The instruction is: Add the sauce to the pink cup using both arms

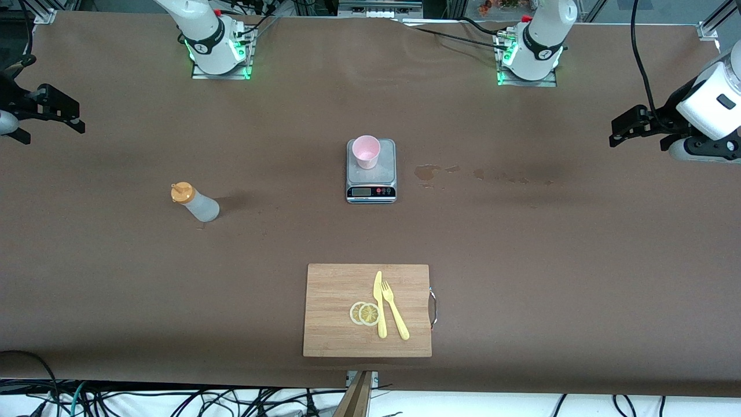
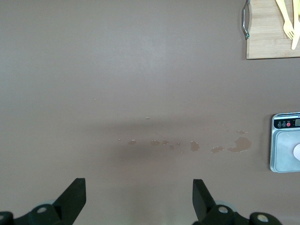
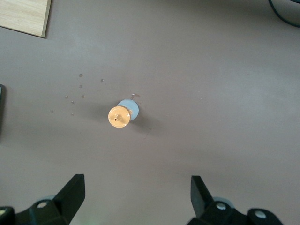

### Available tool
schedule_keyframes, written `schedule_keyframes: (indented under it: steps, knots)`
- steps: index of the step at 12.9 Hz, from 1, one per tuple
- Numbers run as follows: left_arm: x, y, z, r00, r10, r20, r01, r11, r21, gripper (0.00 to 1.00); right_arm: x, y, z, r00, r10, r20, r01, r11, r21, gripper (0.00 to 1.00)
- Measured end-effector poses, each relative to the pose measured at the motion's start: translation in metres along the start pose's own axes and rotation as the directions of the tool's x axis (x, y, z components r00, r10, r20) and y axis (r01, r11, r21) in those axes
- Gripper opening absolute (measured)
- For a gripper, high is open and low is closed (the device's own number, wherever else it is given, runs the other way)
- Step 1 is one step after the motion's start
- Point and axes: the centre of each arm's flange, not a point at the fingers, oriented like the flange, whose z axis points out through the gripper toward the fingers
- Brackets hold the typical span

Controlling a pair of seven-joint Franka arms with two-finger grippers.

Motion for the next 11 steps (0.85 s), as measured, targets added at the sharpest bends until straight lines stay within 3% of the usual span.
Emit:
schedule_keyframes:
  steps: [11]
  knots:
    - [0.0,0.0,0.0,1.0,0.001,0.0,-0.001,1.0,0.0,1.0,0.0,0.0,-0.015,0.998,0.051,-0.035,-0.05,0.998,0.032,1.0]
